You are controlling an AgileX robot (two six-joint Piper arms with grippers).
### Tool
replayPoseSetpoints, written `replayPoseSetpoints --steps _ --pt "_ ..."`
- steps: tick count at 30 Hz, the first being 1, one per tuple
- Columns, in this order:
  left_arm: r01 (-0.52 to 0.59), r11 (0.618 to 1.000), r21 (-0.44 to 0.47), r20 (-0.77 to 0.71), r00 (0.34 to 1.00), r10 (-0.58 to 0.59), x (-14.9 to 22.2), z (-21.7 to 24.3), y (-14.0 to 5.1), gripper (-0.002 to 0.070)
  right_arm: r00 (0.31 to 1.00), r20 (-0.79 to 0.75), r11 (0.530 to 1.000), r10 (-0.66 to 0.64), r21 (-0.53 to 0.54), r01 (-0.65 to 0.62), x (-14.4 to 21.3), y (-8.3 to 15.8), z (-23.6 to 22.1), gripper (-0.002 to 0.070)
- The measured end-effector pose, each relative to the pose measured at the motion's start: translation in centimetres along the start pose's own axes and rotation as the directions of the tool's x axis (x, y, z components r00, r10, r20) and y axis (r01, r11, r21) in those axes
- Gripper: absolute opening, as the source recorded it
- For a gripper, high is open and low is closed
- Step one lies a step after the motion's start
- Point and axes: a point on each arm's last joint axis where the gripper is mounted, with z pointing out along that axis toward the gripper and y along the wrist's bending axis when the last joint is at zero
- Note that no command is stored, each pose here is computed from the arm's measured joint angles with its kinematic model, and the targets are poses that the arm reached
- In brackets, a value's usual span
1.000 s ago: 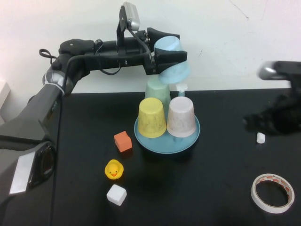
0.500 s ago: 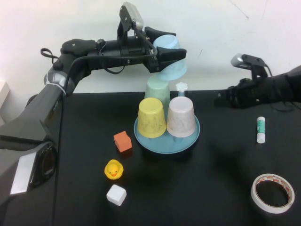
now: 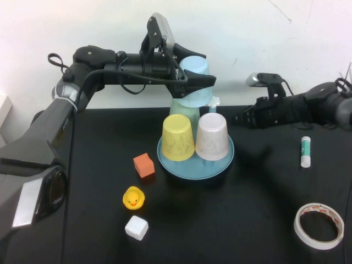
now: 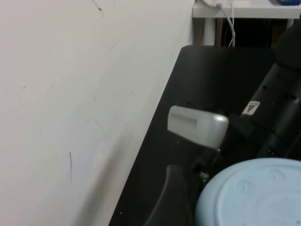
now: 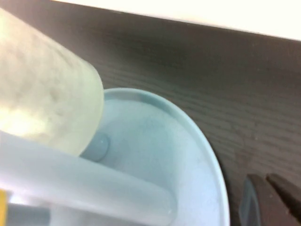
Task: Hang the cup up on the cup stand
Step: Place the cup on the cup holder
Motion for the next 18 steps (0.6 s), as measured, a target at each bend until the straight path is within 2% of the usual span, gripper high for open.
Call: replayPoseSetpoints --steps 11,18 --pt "-0.004 1.000 0.002 -0.008 1.000 0.004 0.1 0.0 0.0 0.0550 0.999 -0.028 0.999 -0.045 0.000 0.045 1.9 -1.1 2.1 -0.0001" --pt "-0.004 1.000 0.002 -0.008 1.000 0.004 0.1 0.0 0.0 0.0550 0.996 -0.066 0.996 -0.063 -0.074 0.058 2.6 -0.1 2.9 -0.0001"
